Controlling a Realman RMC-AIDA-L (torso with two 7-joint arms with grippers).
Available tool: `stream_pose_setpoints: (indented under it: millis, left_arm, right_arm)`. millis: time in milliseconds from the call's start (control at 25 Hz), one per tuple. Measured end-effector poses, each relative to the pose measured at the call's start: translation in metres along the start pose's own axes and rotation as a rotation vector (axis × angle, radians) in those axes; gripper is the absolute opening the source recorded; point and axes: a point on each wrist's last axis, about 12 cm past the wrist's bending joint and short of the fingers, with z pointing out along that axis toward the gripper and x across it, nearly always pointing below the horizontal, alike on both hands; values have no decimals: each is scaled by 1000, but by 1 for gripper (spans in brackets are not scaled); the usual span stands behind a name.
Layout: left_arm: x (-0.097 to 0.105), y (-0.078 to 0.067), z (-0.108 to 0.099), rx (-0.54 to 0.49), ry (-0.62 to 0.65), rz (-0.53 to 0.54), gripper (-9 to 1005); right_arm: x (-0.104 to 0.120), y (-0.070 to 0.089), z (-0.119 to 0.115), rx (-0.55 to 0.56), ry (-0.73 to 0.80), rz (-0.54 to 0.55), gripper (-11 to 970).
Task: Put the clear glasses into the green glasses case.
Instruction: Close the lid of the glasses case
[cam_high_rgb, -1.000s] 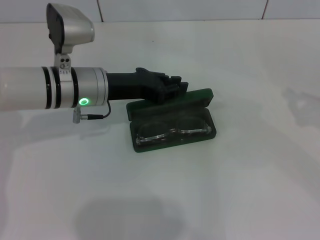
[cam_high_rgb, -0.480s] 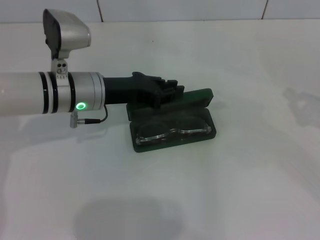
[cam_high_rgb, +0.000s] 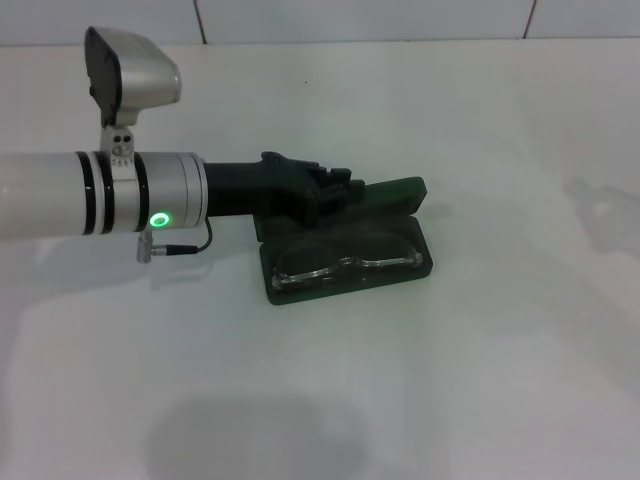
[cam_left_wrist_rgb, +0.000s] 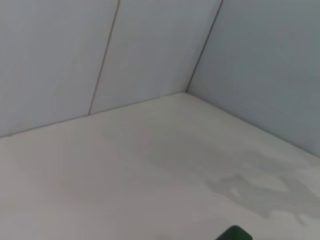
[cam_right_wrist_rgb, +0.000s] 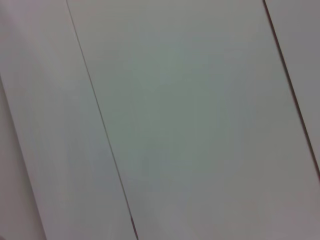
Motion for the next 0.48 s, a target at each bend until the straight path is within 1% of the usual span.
stream_pose_setpoints:
  millis: [480]
  left_arm:
    - [6, -5, -1, 29, 12, 9, 269]
  right_arm:
    - [5, 1, 0, -2, 1, 10, 85]
